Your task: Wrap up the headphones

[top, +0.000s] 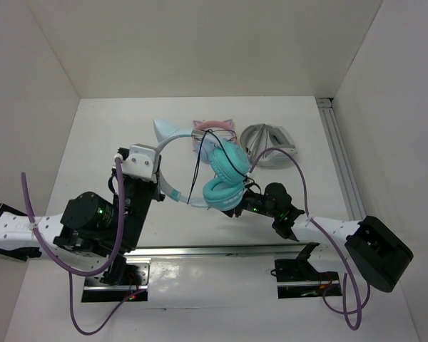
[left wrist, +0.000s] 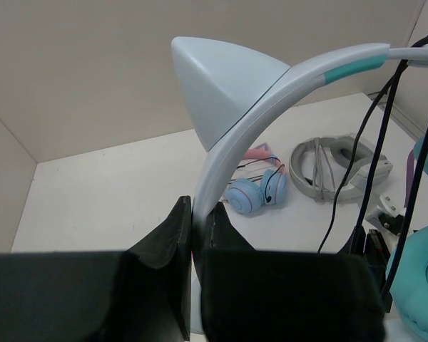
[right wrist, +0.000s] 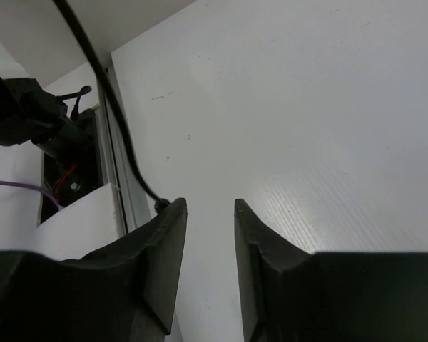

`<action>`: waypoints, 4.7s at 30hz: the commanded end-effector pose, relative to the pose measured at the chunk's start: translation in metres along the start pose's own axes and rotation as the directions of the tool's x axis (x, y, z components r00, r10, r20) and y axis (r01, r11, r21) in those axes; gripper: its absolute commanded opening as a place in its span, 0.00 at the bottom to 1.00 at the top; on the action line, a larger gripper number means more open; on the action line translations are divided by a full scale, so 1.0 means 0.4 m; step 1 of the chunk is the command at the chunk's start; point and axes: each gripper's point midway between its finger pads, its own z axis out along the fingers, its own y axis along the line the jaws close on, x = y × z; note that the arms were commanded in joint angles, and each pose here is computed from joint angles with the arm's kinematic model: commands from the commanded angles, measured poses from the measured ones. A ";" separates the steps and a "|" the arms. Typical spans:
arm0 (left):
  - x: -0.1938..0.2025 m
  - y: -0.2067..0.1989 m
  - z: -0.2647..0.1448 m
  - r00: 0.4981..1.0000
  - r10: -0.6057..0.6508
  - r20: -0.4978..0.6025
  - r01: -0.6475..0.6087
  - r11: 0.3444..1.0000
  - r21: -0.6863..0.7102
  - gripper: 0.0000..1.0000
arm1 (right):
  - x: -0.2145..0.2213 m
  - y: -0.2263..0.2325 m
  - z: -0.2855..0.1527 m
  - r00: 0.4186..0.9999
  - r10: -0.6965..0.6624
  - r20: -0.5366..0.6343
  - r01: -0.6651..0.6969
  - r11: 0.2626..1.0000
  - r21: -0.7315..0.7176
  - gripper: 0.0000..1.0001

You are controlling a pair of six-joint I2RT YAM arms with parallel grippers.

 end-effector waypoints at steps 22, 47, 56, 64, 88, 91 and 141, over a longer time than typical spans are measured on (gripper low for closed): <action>-0.026 0.057 -0.006 0.982 -0.188 -0.019 0.187 0.980 -0.063 0.00 | -0.140 0.046 -0.071 0.969 -0.081 0.233 0.071 0.996 0.051 0.54; -0.031 0.036 -0.005 0.985 -0.173 -0.020 0.172 0.983 -0.063 0.00 | -0.125 0.070 0.011 0.980 -0.052 0.194 0.064 0.997 -0.053 0.50; -0.032 0.043 -0.005 0.983 -0.185 -0.019 0.183 0.981 -0.063 0.00 | -0.129 0.084 0.056 0.982 -0.043 0.186 0.056 0.996 -0.064 0.48; -0.029 0.048 -0.005 0.983 -0.185 -0.019 0.184 0.981 -0.063 0.00 | -0.106 0.081 0.062 0.986 -0.052 0.158 0.063 0.996 -0.062 0.33; -0.020 0.049 -0.006 0.980 -0.197 -0.018 0.196 0.979 -0.063 0.00 | -0.092 0.083 0.046 0.987 -0.047 0.152 0.055 0.997 -0.049 0.00; -0.013 0.050 0.000 0.975 -0.220 -0.015 0.219 0.972 -0.081 0.00 | -0.040 0.096 0.056 0.995 -0.039 0.088 0.042 0.999 -0.032 0.00; 0.308 0.151 0.311 0.699 -0.662 -0.270 0.641 0.748 -0.173 0.00 | 0.023 0.019 0.132 0.997 -0.073 0.014 0.060 0.902 0.427 0.00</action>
